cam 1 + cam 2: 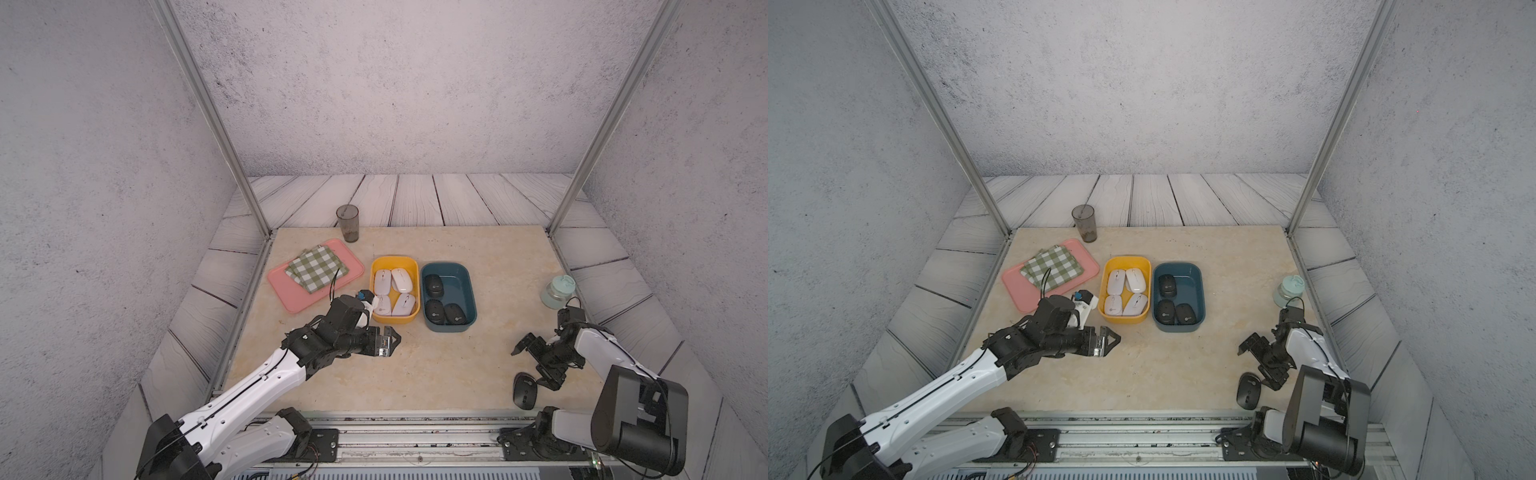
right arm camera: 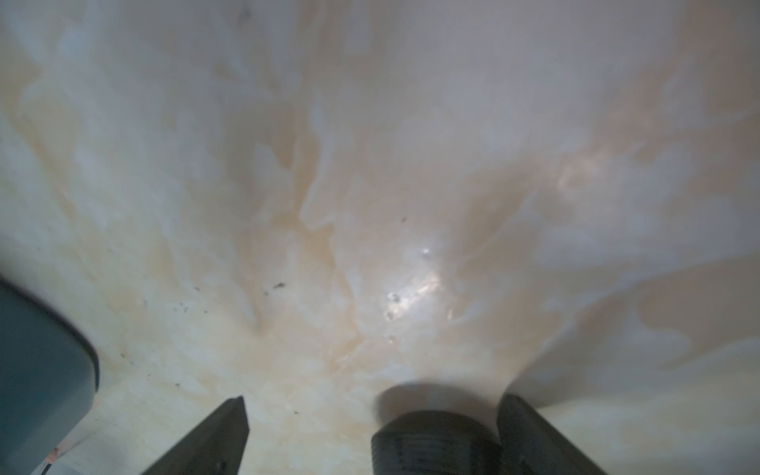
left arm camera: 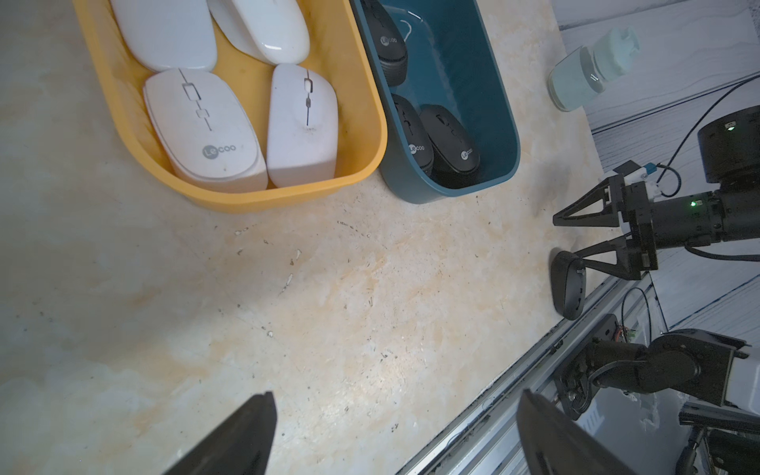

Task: Place the mice by color into the storage box
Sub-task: Adjust the mouse at the center of the board.

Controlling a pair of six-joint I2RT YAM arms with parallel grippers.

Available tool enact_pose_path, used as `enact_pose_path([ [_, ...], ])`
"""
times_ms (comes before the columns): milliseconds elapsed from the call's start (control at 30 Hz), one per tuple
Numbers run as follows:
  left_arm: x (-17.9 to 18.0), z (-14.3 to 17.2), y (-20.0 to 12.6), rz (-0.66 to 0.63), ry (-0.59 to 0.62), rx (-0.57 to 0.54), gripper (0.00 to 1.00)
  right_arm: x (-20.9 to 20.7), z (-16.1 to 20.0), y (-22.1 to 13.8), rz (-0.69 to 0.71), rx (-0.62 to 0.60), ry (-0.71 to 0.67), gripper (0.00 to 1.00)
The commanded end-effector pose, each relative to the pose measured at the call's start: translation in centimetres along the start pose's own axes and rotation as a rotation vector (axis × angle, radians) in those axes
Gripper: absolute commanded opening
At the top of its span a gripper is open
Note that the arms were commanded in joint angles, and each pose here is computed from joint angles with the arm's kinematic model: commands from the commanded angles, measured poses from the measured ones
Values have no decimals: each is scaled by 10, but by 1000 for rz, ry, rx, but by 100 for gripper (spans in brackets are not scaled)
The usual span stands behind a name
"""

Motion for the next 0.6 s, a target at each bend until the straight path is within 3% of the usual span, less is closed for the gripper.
enact_pose_path([
  [0, -1, 1, -2, 13, -4, -11, 98, 7, 18, 16, -33, 68, 24, 99],
  [267, -1, 1, -5, 7, -17, -22, 98, 46, 39, 28, -141, 95, 22, 99],
  [467, -9, -1, -9, 57, -5, -25, 98, 73, 26, 2, -163, 17, -81, 99],
  [567, -22, -3, -12, 87, 84, -51, 98, 84, 19, -18, -175, -39, -155, 99],
])
Point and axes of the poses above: each gripper's point midway between its finger pads, its own y axis out along the fingers, its own x axis along the line the jaws close on, z = x × y, the point moved 8 cm from there along -y, back along the fingers, and after that the axes turned 4 degrees about y, right-handed, at the moved point
